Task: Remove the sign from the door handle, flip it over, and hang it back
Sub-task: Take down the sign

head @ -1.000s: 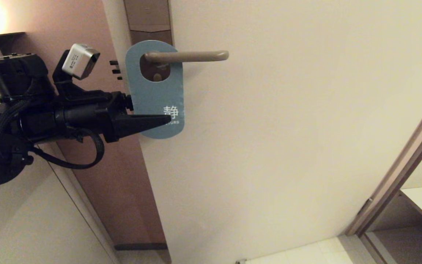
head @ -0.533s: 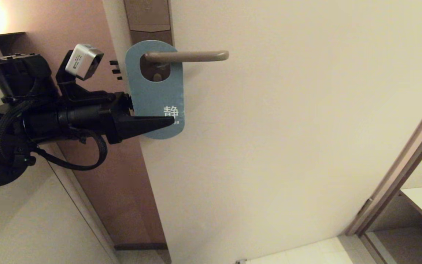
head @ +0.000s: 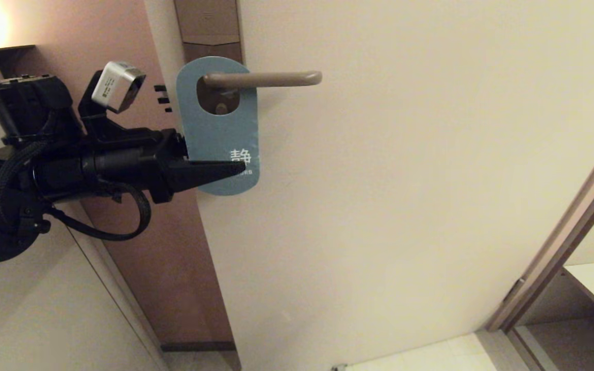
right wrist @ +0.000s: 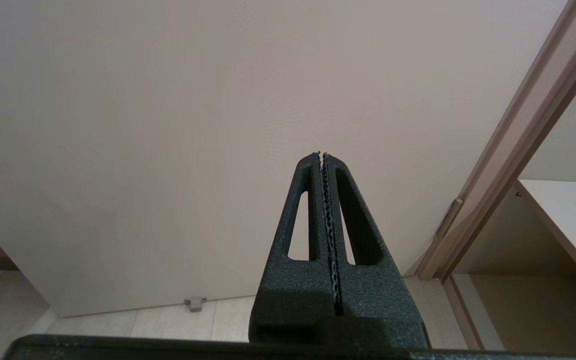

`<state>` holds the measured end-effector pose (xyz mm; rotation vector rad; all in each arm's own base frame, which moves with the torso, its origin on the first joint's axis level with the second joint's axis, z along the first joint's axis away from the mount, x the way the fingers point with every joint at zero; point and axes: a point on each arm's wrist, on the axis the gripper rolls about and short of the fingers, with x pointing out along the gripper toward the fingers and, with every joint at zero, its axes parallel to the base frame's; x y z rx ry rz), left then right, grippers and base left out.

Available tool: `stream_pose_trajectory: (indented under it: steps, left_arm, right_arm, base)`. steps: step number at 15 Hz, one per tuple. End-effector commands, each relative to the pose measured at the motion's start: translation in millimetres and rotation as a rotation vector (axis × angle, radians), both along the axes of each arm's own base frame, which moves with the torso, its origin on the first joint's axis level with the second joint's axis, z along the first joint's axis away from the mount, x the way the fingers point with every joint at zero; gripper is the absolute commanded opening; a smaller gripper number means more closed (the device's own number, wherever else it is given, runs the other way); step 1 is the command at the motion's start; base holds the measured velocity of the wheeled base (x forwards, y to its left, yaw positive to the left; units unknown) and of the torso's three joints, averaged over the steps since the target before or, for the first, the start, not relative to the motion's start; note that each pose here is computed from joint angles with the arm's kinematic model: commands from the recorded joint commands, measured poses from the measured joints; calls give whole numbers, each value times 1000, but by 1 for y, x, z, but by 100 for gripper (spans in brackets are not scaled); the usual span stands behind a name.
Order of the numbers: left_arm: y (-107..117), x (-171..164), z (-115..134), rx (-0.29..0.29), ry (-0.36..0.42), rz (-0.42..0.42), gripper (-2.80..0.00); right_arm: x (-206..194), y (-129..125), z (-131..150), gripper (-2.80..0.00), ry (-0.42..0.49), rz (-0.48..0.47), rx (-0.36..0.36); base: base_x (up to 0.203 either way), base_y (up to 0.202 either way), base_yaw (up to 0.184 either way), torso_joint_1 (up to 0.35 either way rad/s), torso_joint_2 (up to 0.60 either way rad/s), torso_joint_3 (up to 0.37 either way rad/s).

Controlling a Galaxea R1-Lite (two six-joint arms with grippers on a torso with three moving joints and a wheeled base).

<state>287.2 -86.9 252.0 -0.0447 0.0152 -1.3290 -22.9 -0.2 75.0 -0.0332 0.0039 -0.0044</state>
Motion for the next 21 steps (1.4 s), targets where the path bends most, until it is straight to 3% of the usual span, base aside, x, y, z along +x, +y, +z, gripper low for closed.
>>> stream_pose_trajectory:
  steps: [1, 13, 21]
  left_arm:
    - [0, -2, 2, -3, -5, -9, -280]
    - [3, -13, 14, -12, -45, 6, -280]
    - [7, -30, 17, -18, -54, 113, -280]
  right_arm:
    - [0, 0, 0, -280, 1, 1, -1]
    - [0, 0, 0, -280, 1, 1, -1]
    - [0, 0, 0, -280, 1, 1, -1]
  base:
    - [0, 0, 0, 0, 0, 0]
    - [0, 0, 0, 0, 0, 0]
    - [0, 0, 0, 0, 0, 0]
